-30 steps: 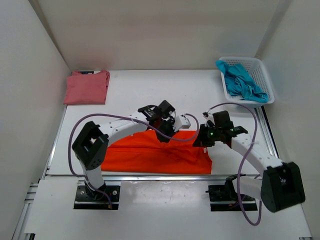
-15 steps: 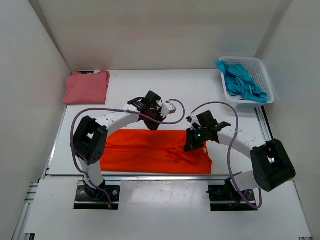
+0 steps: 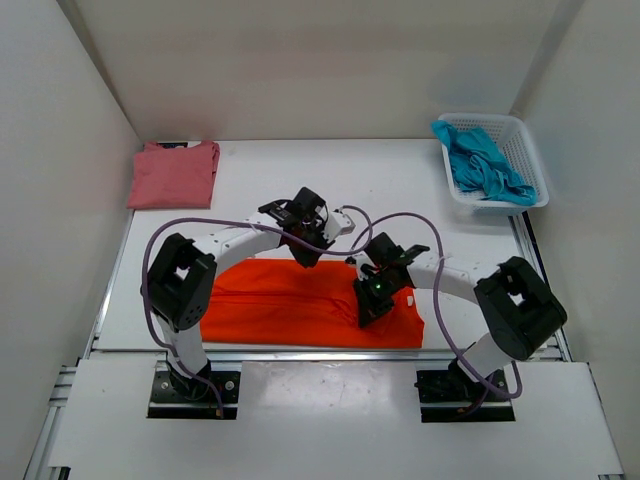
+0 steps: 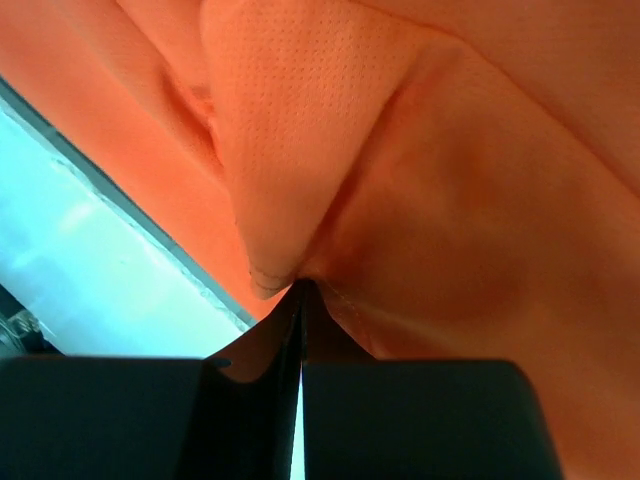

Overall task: Fold and stack the t-shirts
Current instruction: Fold the other side of the tshirt into a rectangle

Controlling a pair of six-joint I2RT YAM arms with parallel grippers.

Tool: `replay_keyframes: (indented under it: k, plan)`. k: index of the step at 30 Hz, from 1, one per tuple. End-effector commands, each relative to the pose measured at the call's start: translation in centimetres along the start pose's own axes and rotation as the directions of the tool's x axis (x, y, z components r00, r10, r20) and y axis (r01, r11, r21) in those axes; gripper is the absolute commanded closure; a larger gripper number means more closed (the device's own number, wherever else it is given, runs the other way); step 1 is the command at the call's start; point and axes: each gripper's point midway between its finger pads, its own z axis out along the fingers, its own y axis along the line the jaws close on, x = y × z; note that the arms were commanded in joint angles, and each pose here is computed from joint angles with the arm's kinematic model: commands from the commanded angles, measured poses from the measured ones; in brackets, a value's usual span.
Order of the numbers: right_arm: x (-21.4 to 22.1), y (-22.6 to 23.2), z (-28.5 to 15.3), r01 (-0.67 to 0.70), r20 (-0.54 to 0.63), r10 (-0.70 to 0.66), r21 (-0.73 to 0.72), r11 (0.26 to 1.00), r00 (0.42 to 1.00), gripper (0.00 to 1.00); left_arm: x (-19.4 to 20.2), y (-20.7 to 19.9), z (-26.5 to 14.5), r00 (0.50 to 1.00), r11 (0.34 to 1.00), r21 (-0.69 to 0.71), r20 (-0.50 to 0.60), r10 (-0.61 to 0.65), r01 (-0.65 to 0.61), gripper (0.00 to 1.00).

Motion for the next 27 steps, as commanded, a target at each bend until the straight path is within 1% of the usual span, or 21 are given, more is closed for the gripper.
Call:
replay_keyframes:
  k: [1,2,3,4,7,9,12,13,15,18,21,23,24,27]
  plan:
    - [0.3,0.1,0.2,0.022,-0.042,-0.021,0.021,1.000,0.999,1.00,-2.0,-1.6,-1.9,0.998,0.998,0.039,0.056,0.042,-0.044,0.82]
    - [0.1,0.0,0.3,0.026,-0.029,-0.026,0.032,0.999,0.999,1.00,-2.2,-2.0,-1.8,0.997,0.998,0.054,0.064,0.039,-0.043,0.81]
    - [0.2,0.1,0.5,0.021,-0.019,-0.021,0.037,0.999,1.000,1.00,-1.9,-2.3,-1.5,0.998,0.997,0.072,0.048,0.035,-0.039,0.80]
    - [0.0,-0.1,0.2,-0.008,-0.001,0.008,0.039,0.999,1.000,1.00,-2.2,-3.2,-1.6,0.998,0.993,0.108,0.059,0.035,-0.041,0.79]
    - [-1.3,-0.6,-0.9,-0.079,0.127,0.075,0.027,0.996,0.989,1.00,-2.8,-4.9,-1.5,0.997,0.980,0.196,0.073,0.005,-0.019,0.75]
    - [-1.8,-0.8,-2.0,-0.115,0.205,0.110,0.010,0.993,0.972,1.00,-3.1,-6.0,-1.8,0.996,0.968,0.251,0.085,-0.015,-0.007,0.70]
    - [-3.0,-1.1,-4.4,-0.159,0.354,0.162,-0.037,0.987,0.921,0.99,-4.1,-7.4,-1.7,0.994,0.953,0.303,0.111,-0.015,-0.019,0.59]
    - [-2.8,-1.0,-4.9,-0.171,0.392,0.177,-0.052,0.984,0.903,1.00,-4.4,-7.9,-1.5,0.993,0.951,0.310,0.117,-0.019,-0.018,0.59]
    - [-2.8,-2.2,-5.8,-0.239,0.451,0.249,-0.081,0.968,0.857,1.00,-4.9,-9.3,-0.8,0.992,0.944,0.326,0.125,0.002,-0.043,0.55]
    - [-1.7,-3.4,-5.9,-0.309,0.466,0.332,-0.128,0.943,0.820,1.00,-5.4,-11.4,0.8,0.992,0.936,0.344,0.118,0.041,-0.079,0.53]
    - [-0.7,-3.8,-5.2,-0.327,0.434,0.344,-0.116,0.938,0.833,0.99,-4.7,-12.8,2.8,0.994,0.930,0.357,0.085,0.062,-0.088,0.53]
    - [0.1,-4.0,-4.5,-0.359,0.404,0.370,-0.106,0.927,0.837,1.00,-4.0,-12.9,3.4,0.995,0.931,0.355,0.069,0.067,-0.087,0.53]
    - [0.6,-4.3,-4.0,-0.378,0.383,0.386,-0.101,0.920,0.839,1.00,-3.0,-12.9,4.0,0.996,0.937,0.337,0.039,0.077,-0.086,0.54]
    - [1.9,-5.5,-2.9,-0.458,0.347,0.454,-0.076,0.886,0.821,1.00,-0.9,-12.0,4.9,0.996,0.952,0.295,-0.023,0.090,-0.080,0.55]
